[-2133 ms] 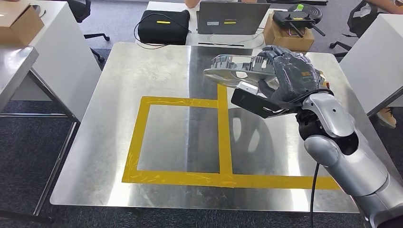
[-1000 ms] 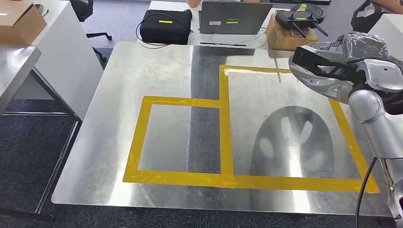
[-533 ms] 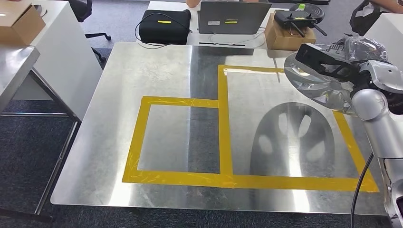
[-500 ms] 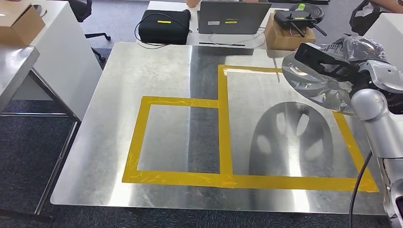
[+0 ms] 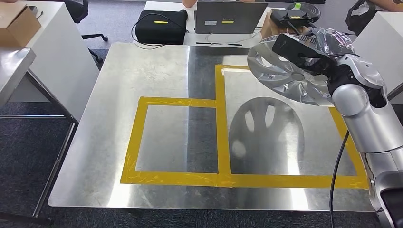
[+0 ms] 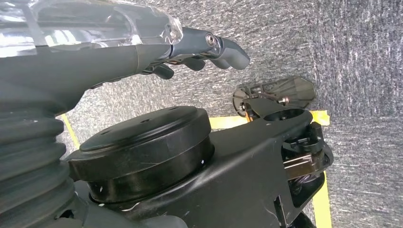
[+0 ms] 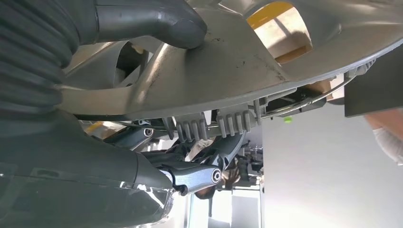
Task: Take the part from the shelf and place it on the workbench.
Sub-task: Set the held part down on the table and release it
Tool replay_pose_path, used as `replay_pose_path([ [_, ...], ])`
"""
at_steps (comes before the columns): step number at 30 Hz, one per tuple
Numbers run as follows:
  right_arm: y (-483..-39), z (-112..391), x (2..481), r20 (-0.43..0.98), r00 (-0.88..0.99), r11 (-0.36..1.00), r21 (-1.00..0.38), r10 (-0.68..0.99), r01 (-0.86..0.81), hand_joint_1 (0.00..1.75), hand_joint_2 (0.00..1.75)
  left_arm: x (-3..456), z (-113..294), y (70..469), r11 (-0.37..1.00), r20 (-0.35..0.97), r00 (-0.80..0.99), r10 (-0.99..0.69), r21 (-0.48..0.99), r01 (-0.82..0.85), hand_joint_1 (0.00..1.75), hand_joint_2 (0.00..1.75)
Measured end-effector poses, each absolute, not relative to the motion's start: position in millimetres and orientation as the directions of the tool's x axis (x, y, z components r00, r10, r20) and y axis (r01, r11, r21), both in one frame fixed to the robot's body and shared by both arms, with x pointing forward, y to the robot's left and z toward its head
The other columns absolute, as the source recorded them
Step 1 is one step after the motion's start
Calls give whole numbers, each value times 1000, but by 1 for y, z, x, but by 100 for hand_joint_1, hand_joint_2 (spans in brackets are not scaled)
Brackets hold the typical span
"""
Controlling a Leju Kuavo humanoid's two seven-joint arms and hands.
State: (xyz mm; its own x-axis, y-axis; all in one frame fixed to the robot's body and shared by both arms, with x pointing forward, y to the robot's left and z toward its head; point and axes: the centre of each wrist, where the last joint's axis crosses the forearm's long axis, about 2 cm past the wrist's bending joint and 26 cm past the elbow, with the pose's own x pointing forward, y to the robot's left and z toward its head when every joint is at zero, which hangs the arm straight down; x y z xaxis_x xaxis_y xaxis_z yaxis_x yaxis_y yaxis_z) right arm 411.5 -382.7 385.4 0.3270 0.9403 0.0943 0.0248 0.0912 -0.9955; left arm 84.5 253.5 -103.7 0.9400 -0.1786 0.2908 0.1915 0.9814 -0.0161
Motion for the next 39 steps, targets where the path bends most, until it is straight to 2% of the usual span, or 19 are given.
replay_pose_path([
  [10,-367,383,414,97,276,97,-995,956,14,175,175,84,-104,254,982,291,940,-177,-15,190,0,175],
  [22,-324,389,418,116,132,112,-993,984,34,175,175,84,-104,255,982,297,939,-173,-15,186,0,175],
  [39,-307,381,420,96,74,94,-995,993,22,175,175,84,-104,255,978,316,929,-192,-16,207,0,175],
])
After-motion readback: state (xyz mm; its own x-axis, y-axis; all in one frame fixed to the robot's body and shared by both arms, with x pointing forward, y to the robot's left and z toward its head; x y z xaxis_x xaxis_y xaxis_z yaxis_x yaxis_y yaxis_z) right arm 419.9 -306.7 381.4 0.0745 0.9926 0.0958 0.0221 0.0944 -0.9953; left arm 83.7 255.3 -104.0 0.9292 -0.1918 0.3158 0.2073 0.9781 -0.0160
